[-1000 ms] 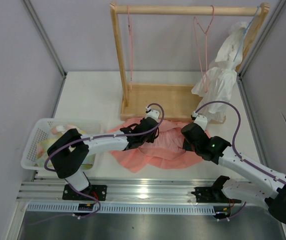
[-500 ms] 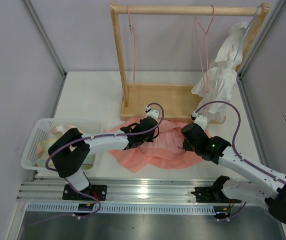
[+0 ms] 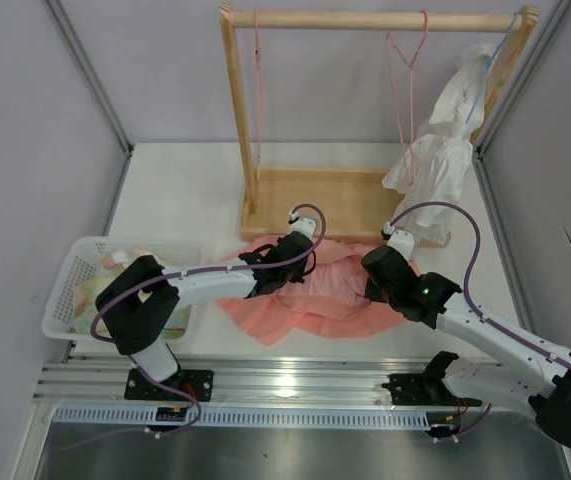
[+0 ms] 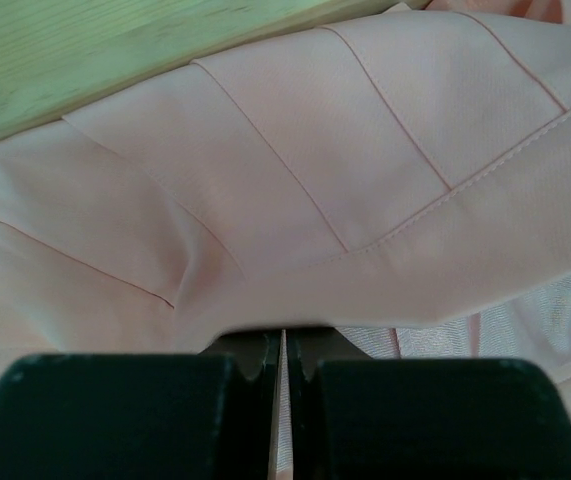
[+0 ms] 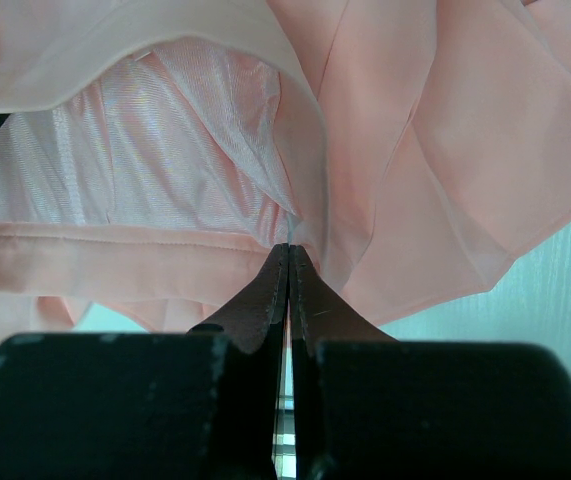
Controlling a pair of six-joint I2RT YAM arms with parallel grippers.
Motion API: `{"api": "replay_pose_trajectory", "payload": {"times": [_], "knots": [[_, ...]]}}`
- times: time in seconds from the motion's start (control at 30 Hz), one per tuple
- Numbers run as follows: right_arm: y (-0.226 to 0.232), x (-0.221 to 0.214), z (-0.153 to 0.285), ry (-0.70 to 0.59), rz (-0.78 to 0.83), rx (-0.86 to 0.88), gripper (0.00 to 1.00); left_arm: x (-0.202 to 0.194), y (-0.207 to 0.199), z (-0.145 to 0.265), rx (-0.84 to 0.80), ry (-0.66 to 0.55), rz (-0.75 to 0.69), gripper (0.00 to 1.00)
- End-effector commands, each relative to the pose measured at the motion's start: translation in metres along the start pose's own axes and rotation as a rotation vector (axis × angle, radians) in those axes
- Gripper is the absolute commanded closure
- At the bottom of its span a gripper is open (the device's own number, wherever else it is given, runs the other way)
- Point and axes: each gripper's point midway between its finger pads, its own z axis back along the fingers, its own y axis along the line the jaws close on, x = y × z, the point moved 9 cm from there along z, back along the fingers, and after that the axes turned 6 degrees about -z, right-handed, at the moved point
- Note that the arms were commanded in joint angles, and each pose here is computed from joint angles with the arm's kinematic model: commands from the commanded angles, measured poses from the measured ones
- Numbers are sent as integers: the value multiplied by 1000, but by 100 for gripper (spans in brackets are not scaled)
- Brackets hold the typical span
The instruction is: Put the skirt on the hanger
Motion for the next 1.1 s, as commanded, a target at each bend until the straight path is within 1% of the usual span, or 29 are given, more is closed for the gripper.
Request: {"api": "replay_pose_trajectory", "payload": {"times": [0.0,0.03,0.13,0.17,0.33,0.5,0.73,0.9,1.07], "knots": [[8,12,3,-48,-19,29,100,24,3,10,-5,-60,13,98],[8,12,3,-47,-17,30,100,25,3,12,-14,-64,10,100],[10,14,5,-52,-20,37,100,28,1,19,-86,-68,-17,100],[10,15,5,-55,-21,37,100,28,-2,22,-129,-63,-25,100],[13,21,10,-65,-19,44,100,34,-8,50,-334,-128,-48,100],[16,28,18,-86,-26,61,100,39,-11,75,-467,-148,-47,100],[23,45,40,-130,-37,113,100,48,-8,103,-558,-211,-19,100],[32,73,70,-200,-61,172,100,67,-5,134,-617,-310,10,100],[38,96,96,-269,-71,196,100,85,7,166,-599,-414,41,100]]}}
